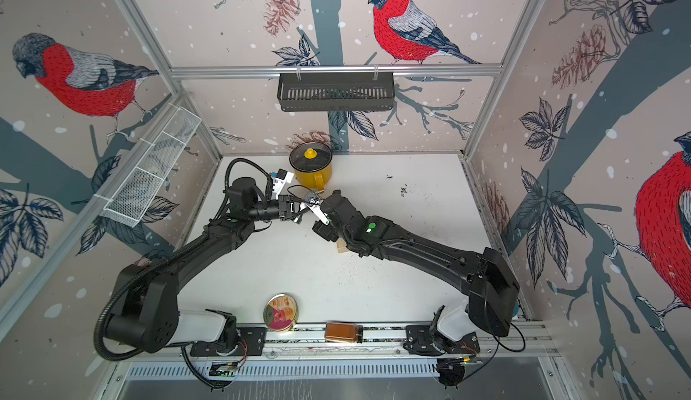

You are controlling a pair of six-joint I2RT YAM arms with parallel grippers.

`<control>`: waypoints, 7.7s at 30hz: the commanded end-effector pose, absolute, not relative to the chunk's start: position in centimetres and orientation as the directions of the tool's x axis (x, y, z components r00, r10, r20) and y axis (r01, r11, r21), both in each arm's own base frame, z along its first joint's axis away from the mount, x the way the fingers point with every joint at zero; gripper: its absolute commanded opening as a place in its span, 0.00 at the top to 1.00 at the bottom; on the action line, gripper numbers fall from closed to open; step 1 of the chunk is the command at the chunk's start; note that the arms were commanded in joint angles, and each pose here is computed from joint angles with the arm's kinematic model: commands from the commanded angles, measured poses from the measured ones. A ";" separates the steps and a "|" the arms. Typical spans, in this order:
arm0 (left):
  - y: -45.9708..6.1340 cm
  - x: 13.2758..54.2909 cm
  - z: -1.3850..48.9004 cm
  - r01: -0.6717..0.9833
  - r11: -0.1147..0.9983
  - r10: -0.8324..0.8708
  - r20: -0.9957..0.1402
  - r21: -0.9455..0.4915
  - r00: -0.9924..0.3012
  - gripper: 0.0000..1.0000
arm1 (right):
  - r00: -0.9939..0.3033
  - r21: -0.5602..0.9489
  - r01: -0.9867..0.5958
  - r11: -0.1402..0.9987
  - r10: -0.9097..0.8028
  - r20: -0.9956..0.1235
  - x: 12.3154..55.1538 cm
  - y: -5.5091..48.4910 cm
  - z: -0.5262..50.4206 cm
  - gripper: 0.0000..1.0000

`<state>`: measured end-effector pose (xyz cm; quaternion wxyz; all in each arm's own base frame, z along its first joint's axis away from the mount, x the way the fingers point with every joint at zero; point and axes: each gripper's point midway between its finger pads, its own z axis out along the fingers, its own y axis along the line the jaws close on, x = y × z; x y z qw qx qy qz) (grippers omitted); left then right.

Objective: Use a claw hammer to pull out a nail
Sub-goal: Pick up the hammer at the center of the board.

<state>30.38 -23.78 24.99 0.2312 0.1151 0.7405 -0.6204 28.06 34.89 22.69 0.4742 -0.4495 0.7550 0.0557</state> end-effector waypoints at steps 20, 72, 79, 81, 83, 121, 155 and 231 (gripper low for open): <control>-22.2 32.8 27.9 0.490 0.146 -0.266 -0.511 -0.859 -0.817 1.00 | -0.205 -0.163 -0.592 0.789 -0.344 -0.916 28.4 30.6 28.3 0.04; -21.0 38.6 32.4 0.418 -0.158 -0.717 -0.187 -0.894 -0.671 1.00 | -0.465 0.805 -0.424 0.415 0.663 -0.586 30.9 27.0 29.8 0.46; -21.1 38.3 32.6 0.426 -0.212 -0.729 -0.148 -0.879 -0.668 1.00 | -0.460 0.850 -0.421 0.317 0.733 -0.501 31.2 26.7 29.4 0.50; -21.2 38.2 32.6 0.425 -0.221 -0.730 -0.141 -0.878 -0.669 1.00 | -0.457 0.854 -0.420 0.305 0.742 -0.490 31.4 26.7 29.4 0.50; -21.3 38.1 32.4 0.423 -0.230 -0.732 -0.131 -0.877 -0.668 1.00 | -0.460 0.860 -0.420 0.291 0.749 -0.478 31.7 26.8 29.3 0.50; -22.6 37.1 32.3 0.432 -0.342 -0.730 -0.054 -0.834 -0.681 1.00 | -0.534 0.888 -0.460 0.002 0.798 -0.278 36.2 30.7 29.0 0.55; -23.0 36.3 33.0 0.451 -0.350 -0.727 -0.065 -0.821 -0.684 1.00 | -0.564 0.910 -0.411 -0.044 0.797 -0.216 38.8 32.0 27.3 0.60; -25.7 32.7 29.2 0.383 -0.274 -0.661 -0.116 -0.882 -0.741 1.00 | -0.610 0.915 -0.403 -0.014 0.749 -0.257 40.9 33.2 27.7 0.92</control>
